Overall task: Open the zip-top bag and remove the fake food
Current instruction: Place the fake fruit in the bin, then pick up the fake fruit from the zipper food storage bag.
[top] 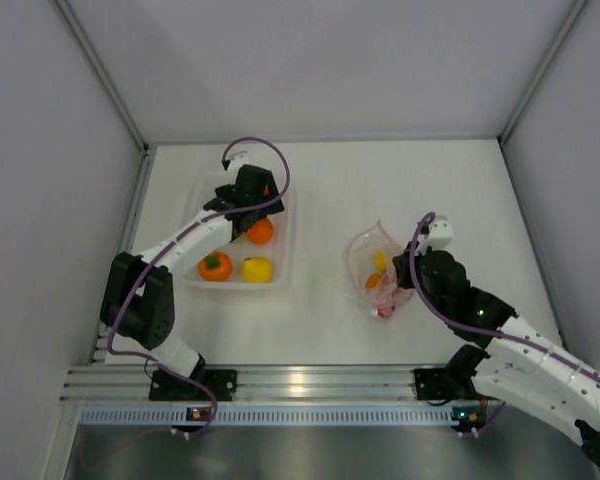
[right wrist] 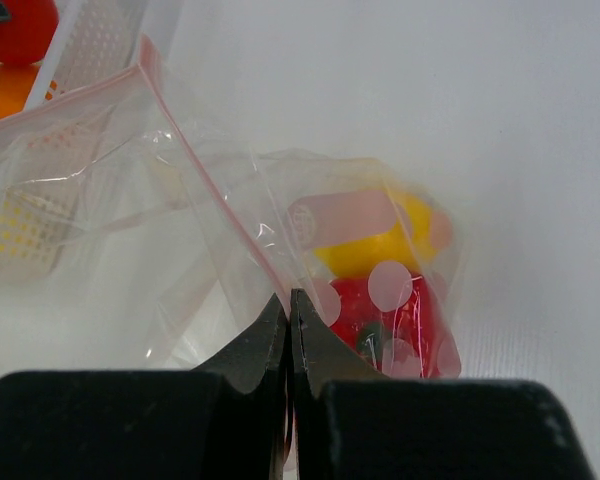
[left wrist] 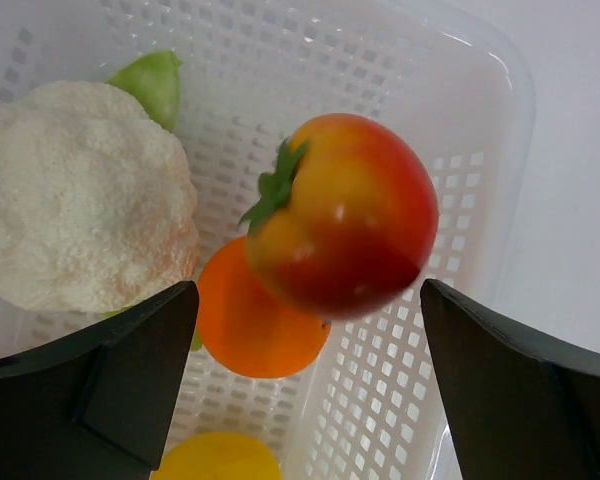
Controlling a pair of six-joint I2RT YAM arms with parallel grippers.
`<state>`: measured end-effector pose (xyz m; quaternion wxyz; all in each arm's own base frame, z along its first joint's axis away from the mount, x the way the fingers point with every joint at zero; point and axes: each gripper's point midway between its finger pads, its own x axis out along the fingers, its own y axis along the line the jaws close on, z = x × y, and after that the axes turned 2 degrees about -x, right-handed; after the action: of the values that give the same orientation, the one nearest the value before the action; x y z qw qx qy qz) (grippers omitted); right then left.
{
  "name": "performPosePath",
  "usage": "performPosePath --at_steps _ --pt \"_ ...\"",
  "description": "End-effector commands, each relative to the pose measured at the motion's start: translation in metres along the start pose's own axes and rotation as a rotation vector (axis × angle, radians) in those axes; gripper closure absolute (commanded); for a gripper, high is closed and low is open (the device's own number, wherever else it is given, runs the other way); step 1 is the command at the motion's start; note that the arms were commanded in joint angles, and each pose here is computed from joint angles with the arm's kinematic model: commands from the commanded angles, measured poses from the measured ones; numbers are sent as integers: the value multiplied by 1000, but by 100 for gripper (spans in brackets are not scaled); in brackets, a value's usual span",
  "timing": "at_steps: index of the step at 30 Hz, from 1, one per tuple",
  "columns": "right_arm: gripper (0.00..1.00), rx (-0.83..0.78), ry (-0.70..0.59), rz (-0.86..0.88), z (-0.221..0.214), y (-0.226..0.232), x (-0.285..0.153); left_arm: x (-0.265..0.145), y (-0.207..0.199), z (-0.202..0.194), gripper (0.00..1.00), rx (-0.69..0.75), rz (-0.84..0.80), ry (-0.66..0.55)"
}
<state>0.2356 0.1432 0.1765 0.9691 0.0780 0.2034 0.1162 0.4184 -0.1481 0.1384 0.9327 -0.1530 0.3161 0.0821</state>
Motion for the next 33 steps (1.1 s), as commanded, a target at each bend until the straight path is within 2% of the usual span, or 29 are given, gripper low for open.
performPosePath --at_steps 1,4,8,11,13,16,18,20,24,26,29,31,33 --pt "100 16 -58 21 29 6 -7 -26 -2 28 2 -33 -36 -72" --pt "100 13 -50 41 32 11 -7 -49 -10 37 2 -54 -117 -86" --pt "100 -5 -41 77 46 22 -13 -105 -50 48 2 -73 -392 -61" --pt "100 -17 -23 88 54 27 -16 -144 -87 42 2 -12 -586 -50" --pt "100 -7 -8 81 55 27 -17 -178 -116 31 2 49 -751 -2" --pt "100 19 -6 92 61 32 -18 -227 -142 28 2 83 -898 -36" --pt "100 27 1 119 63 40 -17 -272 -157 24 2 110 -1051 -62" --pt "100 34 6 160 65 50 -16 -299 -158 29 3 91 -1153 -107" --pt "100 56 -11 201 74 63 -14 -325 -161 28 5 79 -1226 -106" --pt "100 62 -17 209 80 68 -12 -318 -165 17 7 98 -1200 -103" --pt "100 64 -20 210 85 75 -9 -313 -173 0 18 103 -1220 -23" --pt "100 62 -17 209 85 81 -6 -312 -180 -6 31 112 -1222 -5" --pt "100 68 -26 209 88 86 -4 -316 -186 -7 39 115 -1218 -20"
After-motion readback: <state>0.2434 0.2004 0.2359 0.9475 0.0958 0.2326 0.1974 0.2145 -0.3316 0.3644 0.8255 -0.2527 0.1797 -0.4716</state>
